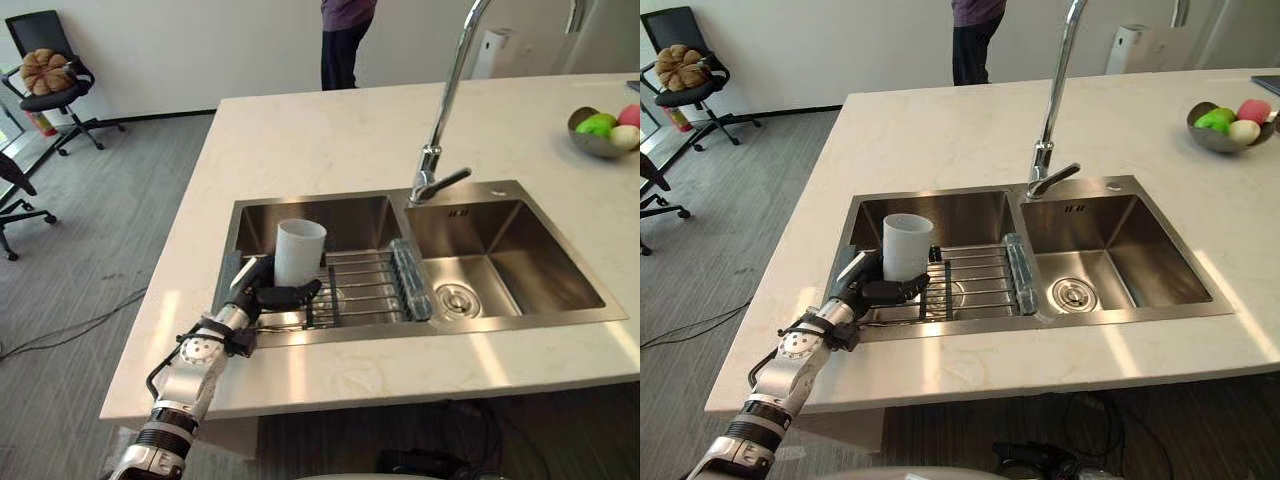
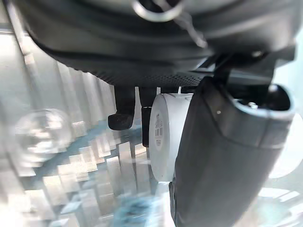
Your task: Walk over to the sink, pick up the cup, carry it to the dishwasher, place the cup inside the dishwasher, then close the dishwasher door
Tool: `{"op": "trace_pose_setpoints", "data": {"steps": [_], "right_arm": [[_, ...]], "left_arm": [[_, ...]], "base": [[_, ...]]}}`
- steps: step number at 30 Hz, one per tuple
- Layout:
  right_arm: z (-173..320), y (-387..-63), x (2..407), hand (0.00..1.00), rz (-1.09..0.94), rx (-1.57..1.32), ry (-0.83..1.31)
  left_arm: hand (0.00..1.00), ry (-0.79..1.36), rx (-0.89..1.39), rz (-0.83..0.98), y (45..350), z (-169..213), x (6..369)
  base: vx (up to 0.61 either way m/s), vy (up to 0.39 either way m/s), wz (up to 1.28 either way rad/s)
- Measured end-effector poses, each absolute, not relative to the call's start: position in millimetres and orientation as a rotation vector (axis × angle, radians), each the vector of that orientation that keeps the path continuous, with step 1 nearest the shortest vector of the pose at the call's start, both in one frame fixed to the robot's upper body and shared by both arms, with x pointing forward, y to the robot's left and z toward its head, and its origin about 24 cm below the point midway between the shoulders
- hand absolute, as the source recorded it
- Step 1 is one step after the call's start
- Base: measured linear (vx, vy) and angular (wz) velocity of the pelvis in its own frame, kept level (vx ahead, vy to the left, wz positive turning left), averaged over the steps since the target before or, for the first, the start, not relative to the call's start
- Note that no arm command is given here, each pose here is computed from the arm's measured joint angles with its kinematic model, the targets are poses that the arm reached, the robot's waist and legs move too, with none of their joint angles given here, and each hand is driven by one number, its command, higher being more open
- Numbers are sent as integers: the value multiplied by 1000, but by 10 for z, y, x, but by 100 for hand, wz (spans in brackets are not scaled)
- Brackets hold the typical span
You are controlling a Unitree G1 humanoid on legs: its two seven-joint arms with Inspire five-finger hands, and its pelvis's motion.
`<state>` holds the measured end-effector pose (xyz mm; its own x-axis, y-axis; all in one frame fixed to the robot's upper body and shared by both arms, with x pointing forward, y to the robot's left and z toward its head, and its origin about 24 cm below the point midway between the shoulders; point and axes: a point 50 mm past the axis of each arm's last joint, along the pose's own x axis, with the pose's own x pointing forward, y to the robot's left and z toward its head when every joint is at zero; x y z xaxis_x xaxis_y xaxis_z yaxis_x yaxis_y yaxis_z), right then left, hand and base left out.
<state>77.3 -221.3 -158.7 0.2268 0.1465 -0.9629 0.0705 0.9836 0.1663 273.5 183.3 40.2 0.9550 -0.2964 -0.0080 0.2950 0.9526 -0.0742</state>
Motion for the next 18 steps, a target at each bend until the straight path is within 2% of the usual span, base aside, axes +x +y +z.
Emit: {"op": "trace_pose_setpoints", "data": {"steps": [6, 10, 16, 18], "right_arm": [[-1598, -2221, 725, 100, 59, 176, 1352], [-1599, -2265, 695, 100, 101, 139, 1377], [-1611, -2424, 498, 100, 33, 182, 1417], [-1651, -2383, 305, 100, -136, 290, 1331]], "left_arm": [[0, -216, -109, -190, 1924, 839, 2495], [0, -308, -85, -91, 1960, 985, 2273], [0, -320, -45, 148, 2214, 924, 1895], [0, -390, -46, 170, 2245, 999, 1852]], "base": [[0, 14, 19], [11, 4, 74], [-76, -29, 175], [-31, 115, 277]]}}
